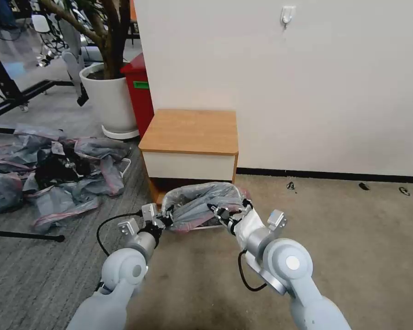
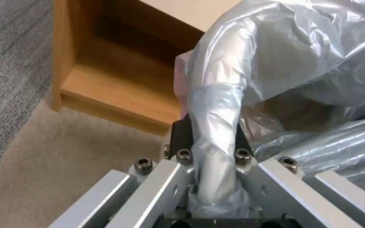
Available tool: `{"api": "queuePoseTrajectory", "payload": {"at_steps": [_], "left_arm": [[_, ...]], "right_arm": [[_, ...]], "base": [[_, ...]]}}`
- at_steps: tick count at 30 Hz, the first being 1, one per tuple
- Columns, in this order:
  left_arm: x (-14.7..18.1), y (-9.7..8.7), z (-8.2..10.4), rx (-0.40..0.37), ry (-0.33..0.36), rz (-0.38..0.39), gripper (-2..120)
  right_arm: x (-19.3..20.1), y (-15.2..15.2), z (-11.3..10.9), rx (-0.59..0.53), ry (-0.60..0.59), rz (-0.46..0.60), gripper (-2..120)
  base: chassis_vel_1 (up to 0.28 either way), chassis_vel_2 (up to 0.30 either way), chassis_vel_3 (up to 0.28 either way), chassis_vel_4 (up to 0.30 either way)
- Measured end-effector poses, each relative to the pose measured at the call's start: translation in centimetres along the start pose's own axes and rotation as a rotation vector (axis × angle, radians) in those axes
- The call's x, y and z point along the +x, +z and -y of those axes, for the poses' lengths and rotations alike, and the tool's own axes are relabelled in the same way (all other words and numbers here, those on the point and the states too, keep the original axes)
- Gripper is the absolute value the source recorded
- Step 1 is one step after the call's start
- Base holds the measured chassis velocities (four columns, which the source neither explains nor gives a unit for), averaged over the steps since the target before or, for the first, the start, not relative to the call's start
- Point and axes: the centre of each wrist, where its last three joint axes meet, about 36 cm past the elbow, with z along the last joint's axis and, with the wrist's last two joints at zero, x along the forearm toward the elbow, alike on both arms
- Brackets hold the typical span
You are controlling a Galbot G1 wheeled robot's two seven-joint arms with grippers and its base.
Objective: Pick up the garbage bag from the table and place it over the trash can.
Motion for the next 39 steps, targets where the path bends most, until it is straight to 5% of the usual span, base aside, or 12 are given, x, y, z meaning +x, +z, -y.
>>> {"api": "queuePoseTrajectory", "payload": {"at_steps": [19,39], "left_arm": [[-0.9,-1.5,-0.4,0.104,-0.049,0.018,3],[0.7,-2.7,-0.9,0.151,-0.036,-0.003,3]], "right_arm": [[2.7,0.9,0.8,0.001,0.012,-0.003,0],[0.9,1.3,3.8,0.017,0.096,-0.005,0]], "base": [[0.000,0.000,0.000,0.000],[0.000,0.000,0.000,0.000]]}}
